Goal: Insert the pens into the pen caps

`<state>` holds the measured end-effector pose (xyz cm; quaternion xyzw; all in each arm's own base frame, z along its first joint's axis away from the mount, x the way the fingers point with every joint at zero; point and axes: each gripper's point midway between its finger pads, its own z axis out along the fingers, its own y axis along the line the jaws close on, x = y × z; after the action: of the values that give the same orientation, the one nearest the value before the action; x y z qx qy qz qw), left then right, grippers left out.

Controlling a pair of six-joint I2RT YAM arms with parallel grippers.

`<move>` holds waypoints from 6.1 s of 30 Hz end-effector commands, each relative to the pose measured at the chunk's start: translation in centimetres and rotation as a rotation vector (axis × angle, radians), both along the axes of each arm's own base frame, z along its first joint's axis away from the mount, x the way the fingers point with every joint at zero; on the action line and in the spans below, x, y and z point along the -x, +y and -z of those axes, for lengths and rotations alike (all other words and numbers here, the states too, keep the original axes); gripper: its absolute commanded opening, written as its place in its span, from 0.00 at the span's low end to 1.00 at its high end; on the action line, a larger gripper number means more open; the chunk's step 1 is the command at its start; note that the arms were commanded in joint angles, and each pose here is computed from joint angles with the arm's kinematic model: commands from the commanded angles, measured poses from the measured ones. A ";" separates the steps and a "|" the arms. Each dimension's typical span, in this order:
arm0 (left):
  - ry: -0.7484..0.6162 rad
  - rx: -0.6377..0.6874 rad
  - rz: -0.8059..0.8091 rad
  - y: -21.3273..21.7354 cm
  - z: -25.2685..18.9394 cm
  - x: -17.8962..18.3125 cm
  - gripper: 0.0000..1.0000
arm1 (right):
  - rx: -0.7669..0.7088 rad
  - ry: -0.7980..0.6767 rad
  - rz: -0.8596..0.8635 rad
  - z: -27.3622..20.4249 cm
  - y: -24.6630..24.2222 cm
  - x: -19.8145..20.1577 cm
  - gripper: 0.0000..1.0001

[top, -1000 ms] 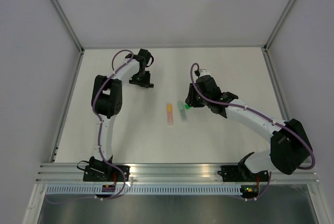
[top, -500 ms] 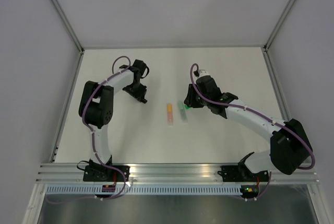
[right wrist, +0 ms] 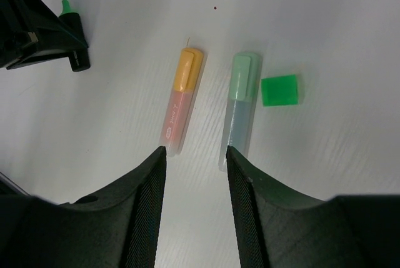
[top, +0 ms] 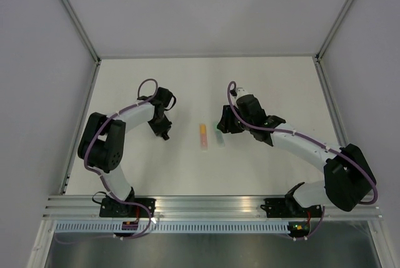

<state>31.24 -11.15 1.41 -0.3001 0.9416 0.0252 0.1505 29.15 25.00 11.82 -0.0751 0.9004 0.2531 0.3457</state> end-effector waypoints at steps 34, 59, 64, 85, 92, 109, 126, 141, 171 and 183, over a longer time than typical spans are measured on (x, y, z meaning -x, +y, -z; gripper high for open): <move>0.239 -0.191 0.144 1.6 2.5 5.4 0.41 | -0.076 -0.161 -0.004 -5.0 -0.3 -0.2 0.50; -0.299 0.139 0.494 -8.6 -6.8 3.9 0.02 | -0.361 -0.257 -0.128 -10.7 4.5 -0.7 0.63; -0.438 0.288 0.570 -12.6 -9.8 4.2 0.02 | -0.432 -0.202 -0.102 -9.3 6.9 -1.5 0.64; -0.501 0.382 0.604 -13.5 -11.0 5.7 0.02 | -0.243 -0.139 -0.040 -4.0 10.8 -2.4 0.62; -0.510 0.381 0.596 -13.4 -11.1 5.6 0.02 | -0.228 -0.112 -0.061 -3.0 11.4 -1.9 0.61; -0.547 0.401 0.613 -13.5 -12.2 5.8 0.02 | -0.344 -0.067 -0.172 -3.5 13.9 -0.4 0.04; -0.917 0.887 1.167 -18.5 -21.5 13.8 1.00 | -0.568 -0.364 -0.256 -18.0 9.6 4.4 0.00; -1.082 1.139 1.335 -18.9 -28.6 17.9 0.62 | -0.748 -0.441 -0.344 -22.6 6.4 9.8 0.00; -0.975 1.223 1.331 -20.1 -25.2 17.7 0.02 | -0.646 -0.520 -0.331 -21.9 5.4 9.6 0.60; -0.937 0.672 1.150 -16.8 -16.8 11.6 0.02 | 0.063 -0.507 0.065 -15.5 -4.0 0.4 0.71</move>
<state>17.36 -30.04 19.17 0.2166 0.7326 -0.5494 0.3385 25.66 23.65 30.84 -0.0963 0.7349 0.3177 0.5913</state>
